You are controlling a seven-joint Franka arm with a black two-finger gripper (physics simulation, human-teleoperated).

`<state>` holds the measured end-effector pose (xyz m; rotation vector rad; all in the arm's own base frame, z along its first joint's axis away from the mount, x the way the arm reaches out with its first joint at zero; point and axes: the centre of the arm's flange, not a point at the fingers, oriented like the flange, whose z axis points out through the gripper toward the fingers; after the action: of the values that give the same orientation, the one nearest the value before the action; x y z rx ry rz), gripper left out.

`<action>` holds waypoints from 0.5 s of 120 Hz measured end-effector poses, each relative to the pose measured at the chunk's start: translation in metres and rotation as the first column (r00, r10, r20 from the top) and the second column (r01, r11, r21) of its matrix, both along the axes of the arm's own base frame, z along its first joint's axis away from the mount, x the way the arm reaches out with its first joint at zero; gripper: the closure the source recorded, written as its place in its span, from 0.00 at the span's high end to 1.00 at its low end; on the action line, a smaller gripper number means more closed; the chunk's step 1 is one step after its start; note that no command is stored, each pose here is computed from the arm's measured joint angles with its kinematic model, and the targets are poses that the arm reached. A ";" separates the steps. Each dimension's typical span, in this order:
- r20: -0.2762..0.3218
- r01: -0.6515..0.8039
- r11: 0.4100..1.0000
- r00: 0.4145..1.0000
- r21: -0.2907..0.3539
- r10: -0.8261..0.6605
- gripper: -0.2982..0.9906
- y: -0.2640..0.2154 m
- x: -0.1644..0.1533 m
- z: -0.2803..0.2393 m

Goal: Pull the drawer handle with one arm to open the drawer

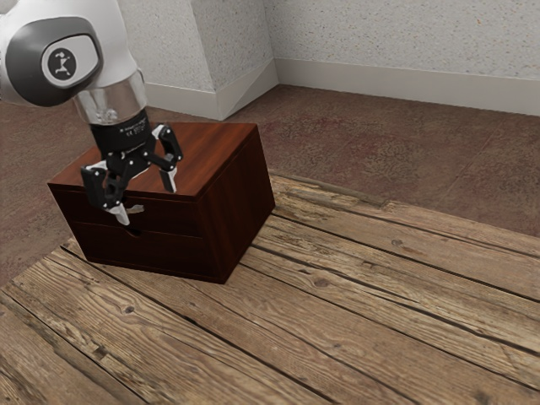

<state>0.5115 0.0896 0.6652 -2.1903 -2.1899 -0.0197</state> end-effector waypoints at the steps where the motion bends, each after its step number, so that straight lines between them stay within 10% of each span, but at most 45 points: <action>1: 0.001 -0.001 1.000 1.000 0.000 0.001 0.77 0.000 0.000 0.000; 38: 0.025 -0.119 0.991 0.993 0.054 0.118 0.77 0.036 -0.027 0.016; 60: 0.020 -0.243 0.970 0.970 -0.006 0.243 0.77 0.078 -0.114 -0.008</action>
<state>0.3975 0.1677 0.6575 -1.9149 -2.4543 -0.0300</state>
